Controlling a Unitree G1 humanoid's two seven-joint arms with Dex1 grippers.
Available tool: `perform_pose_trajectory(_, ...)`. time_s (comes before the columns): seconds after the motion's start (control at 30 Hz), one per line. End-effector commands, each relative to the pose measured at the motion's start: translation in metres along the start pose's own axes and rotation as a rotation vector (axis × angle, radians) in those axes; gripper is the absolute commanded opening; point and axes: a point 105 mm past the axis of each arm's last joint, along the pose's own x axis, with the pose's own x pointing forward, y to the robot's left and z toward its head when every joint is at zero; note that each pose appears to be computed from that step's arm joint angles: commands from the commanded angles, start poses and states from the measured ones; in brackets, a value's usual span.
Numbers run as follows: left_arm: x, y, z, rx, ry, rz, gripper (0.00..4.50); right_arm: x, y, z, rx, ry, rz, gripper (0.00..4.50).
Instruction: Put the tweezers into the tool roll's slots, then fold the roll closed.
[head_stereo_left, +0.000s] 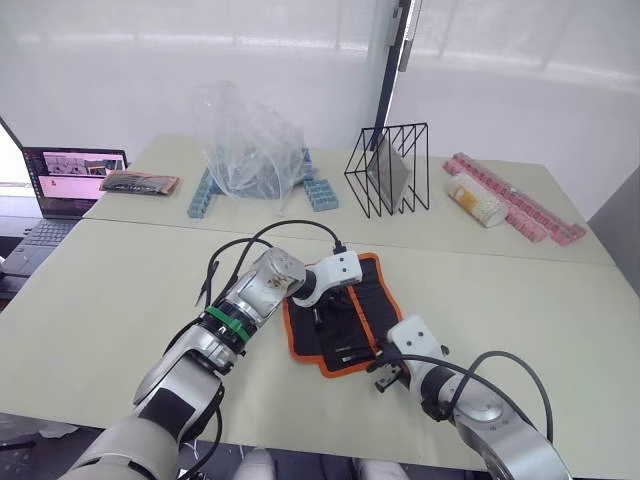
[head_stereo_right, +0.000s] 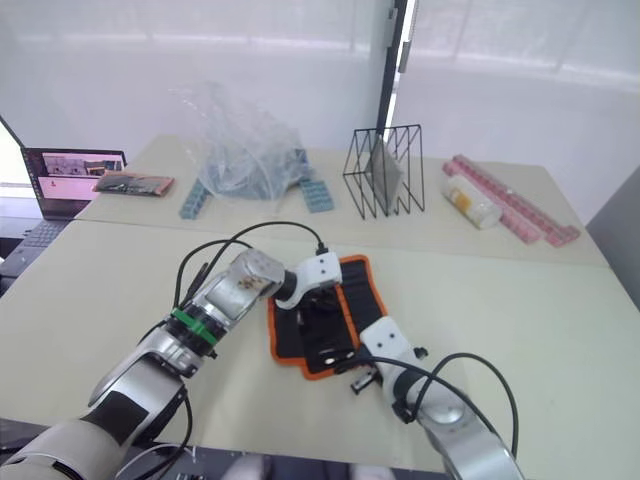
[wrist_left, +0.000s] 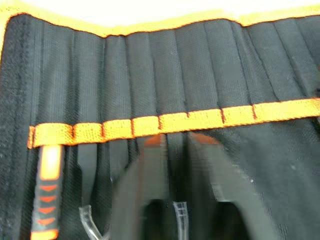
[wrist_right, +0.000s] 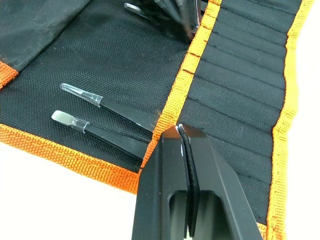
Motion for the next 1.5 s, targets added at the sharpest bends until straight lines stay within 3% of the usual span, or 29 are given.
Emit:
perform_pose_trajectory(0.03,-0.027,0.014,0.012,0.03,-0.033,0.076,2.42,0.004,0.02,-0.064,0.092,0.27,0.097,0.0)
perform_pose_trajectory(0.23,-0.057,0.016,0.019,0.013,-0.084,0.122,4.42,0.007,0.016,-0.06,0.083,0.255,0.093,0.0)
perform_pose_trajectory(0.27,-0.069,0.016,0.019,-0.004,-0.113,0.138,4.47,0.008,0.015,-0.059,0.08,0.249,0.091,0.0)
perform_pose_trajectory(0.4,-0.108,0.013,0.016,-0.08,-0.232,0.204,4.47,0.01,0.01,-0.058,0.073,0.242,0.088,0.0)
perform_pose_trajectory(0.5,-0.14,0.006,-0.015,-0.13,-0.263,0.305,4.47,0.009,0.007,-0.058,0.07,0.239,0.087,0.0)
perform_pose_trajectory(0.7,-0.186,-0.021,-0.07,-0.255,-0.257,0.453,4.47,0.006,0.0,-0.058,0.072,0.225,0.087,0.0)
perform_pose_trajectory(0.93,-0.248,-0.063,-0.138,-0.455,-0.244,0.73,4.47,0.0,-0.007,-0.064,0.091,0.213,0.093,0.0)
perform_pose_trajectory(1.1,-0.289,-0.097,-0.177,-0.546,-0.186,0.89,4.47,-0.003,-0.013,-0.064,0.105,0.206,0.09,0.0)
perform_pose_trajectory(1.3,-0.304,-0.122,-0.191,-0.59,-0.148,0.941,4.47,-0.002,-0.016,-0.064,0.097,0.199,0.108,0.0)
perform_pose_trajectory(1.5,-0.293,-0.123,-0.188,-0.597,-0.163,0.945,4.47,0.0,-0.017,-0.062,0.084,0.193,0.122,0.0)
